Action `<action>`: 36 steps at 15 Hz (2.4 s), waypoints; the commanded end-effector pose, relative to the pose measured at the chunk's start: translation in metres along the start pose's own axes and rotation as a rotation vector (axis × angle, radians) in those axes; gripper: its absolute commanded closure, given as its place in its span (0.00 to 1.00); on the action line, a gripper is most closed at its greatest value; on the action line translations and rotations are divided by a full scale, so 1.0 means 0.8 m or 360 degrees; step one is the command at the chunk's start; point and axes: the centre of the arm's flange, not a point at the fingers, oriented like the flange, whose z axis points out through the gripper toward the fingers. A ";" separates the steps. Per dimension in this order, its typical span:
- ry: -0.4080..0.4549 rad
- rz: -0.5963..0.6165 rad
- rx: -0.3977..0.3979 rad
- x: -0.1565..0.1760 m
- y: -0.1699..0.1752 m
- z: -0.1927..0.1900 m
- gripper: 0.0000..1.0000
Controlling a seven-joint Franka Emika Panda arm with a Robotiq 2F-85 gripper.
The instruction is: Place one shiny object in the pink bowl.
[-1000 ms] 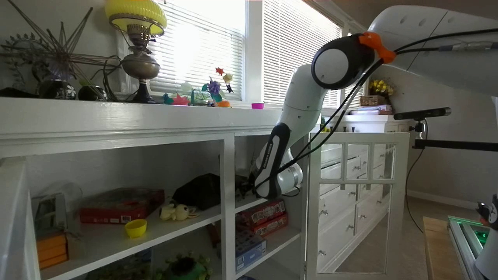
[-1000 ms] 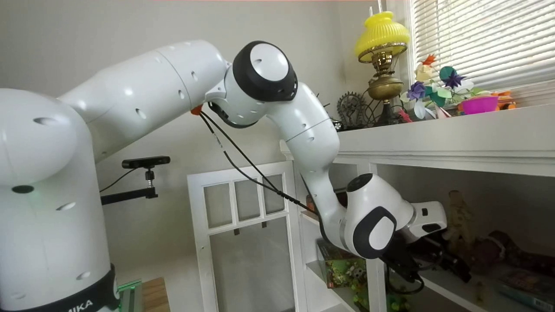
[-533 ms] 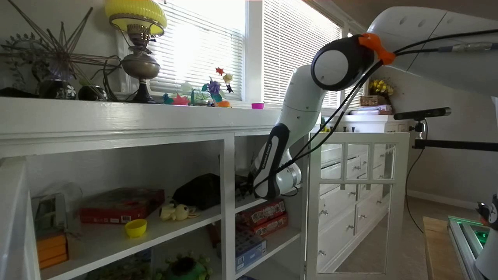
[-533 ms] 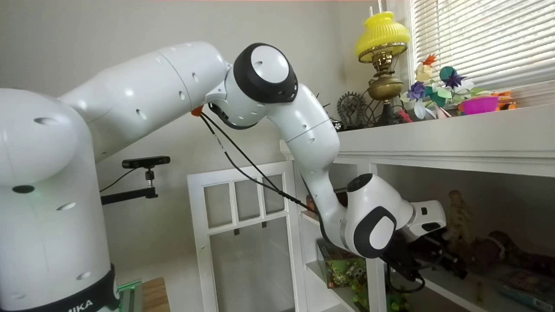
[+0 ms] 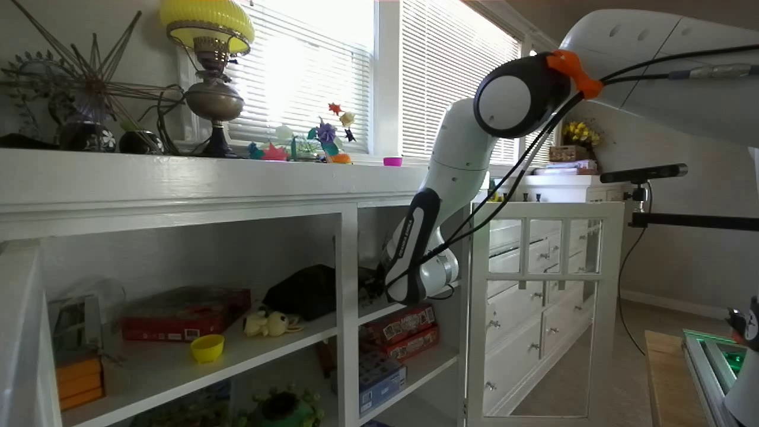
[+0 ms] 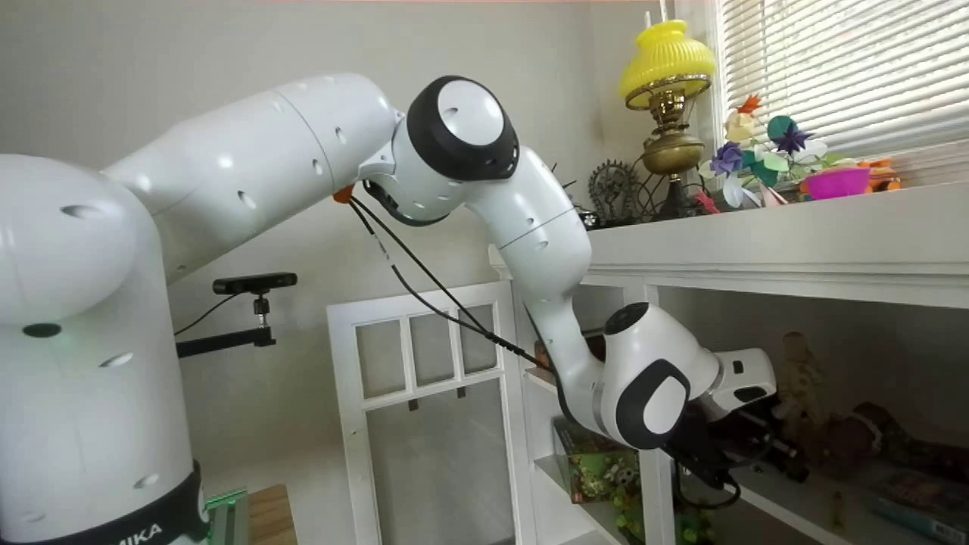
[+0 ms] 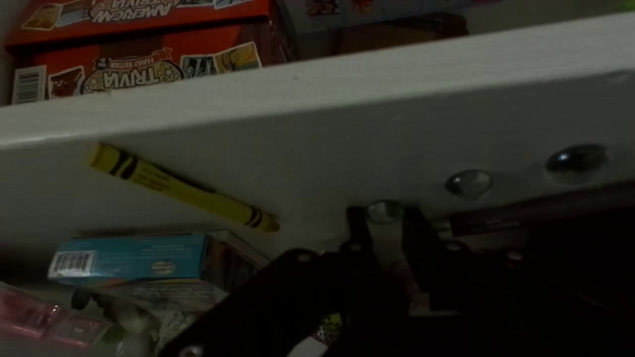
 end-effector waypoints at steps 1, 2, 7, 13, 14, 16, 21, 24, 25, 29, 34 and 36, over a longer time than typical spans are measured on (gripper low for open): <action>-0.0037 -0.0020 -0.0039 -0.008 -0.004 0.007 0.77; -0.0039 -0.0016 -0.0043 -0.008 -0.004 0.007 0.77; -0.0044 -0.0002 -0.0057 -0.008 -0.003 0.007 0.95; -0.0033 0.0015 -0.0086 0.002 -0.002 -0.001 0.94; -0.0030 0.0014 -0.0092 0.006 -0.001 -0.006 0.94; -0.0040 0.0001 -0.0104 0.011 0.001 -0.014 0.94; -0.0050 -0.0029 -0.0084 0.021 -0.001 -0.038 0.94; -0.0081 -0.0060 -0.0081 0.024 -0.001 -0.056 0.94; -0.0099 -0.0078 -0.0085 0.025 0.000 -0.064 0.94; -0.0176 -0.0154 -0.0082 0.022 0.003 -0.090 0.94; -0.0250 -0.0246 -0.0050 -0.007 0.001 -0.121 0.94; -0.0276 -0.0272 -0.0046 -0.018 0.002 -0.135 0.94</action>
